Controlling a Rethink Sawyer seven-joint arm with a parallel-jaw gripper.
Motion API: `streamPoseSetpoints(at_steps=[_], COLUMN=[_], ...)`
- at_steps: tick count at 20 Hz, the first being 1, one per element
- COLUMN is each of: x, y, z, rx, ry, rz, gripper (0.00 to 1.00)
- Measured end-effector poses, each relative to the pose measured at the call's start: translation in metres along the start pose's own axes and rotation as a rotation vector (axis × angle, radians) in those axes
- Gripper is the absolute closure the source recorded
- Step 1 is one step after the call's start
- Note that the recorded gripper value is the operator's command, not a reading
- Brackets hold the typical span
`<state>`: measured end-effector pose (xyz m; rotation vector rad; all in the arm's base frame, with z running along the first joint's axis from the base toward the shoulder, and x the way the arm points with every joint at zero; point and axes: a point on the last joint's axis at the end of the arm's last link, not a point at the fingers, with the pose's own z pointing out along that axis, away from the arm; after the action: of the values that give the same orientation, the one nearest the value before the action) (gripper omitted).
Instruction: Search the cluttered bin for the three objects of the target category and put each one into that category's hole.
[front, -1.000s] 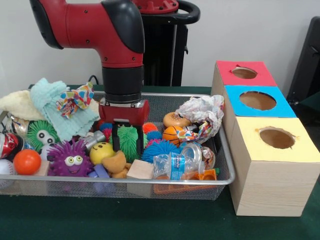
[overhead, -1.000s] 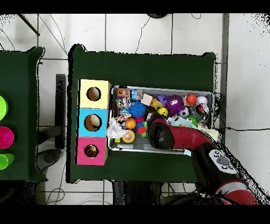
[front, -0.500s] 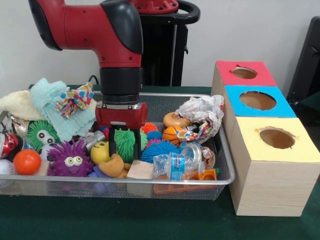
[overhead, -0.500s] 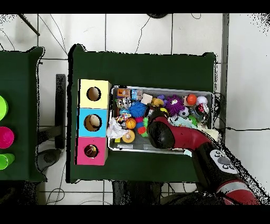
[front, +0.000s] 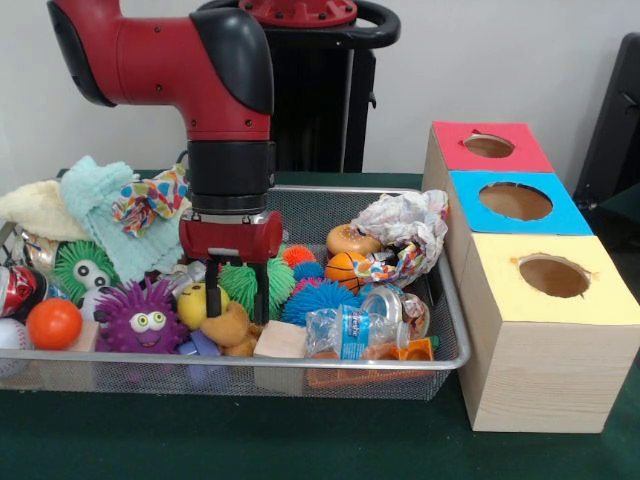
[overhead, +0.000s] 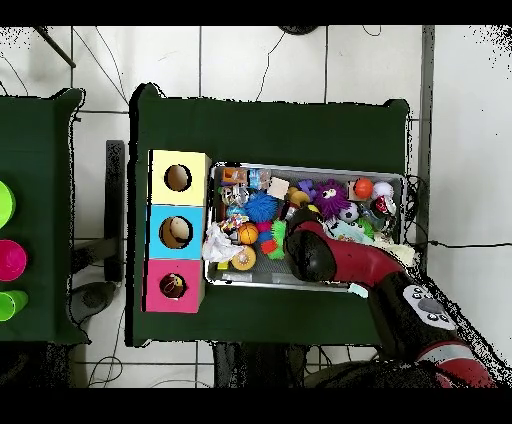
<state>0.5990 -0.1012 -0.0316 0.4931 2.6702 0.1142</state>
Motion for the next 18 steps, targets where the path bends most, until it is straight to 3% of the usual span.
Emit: streamPoseSetpoints(at_steps=[18], x=[-0.010], y=[-0.007], z=[0.008], rx=[0.000], ry=[-0.025], rz=[0.012], gripper=[0.00])
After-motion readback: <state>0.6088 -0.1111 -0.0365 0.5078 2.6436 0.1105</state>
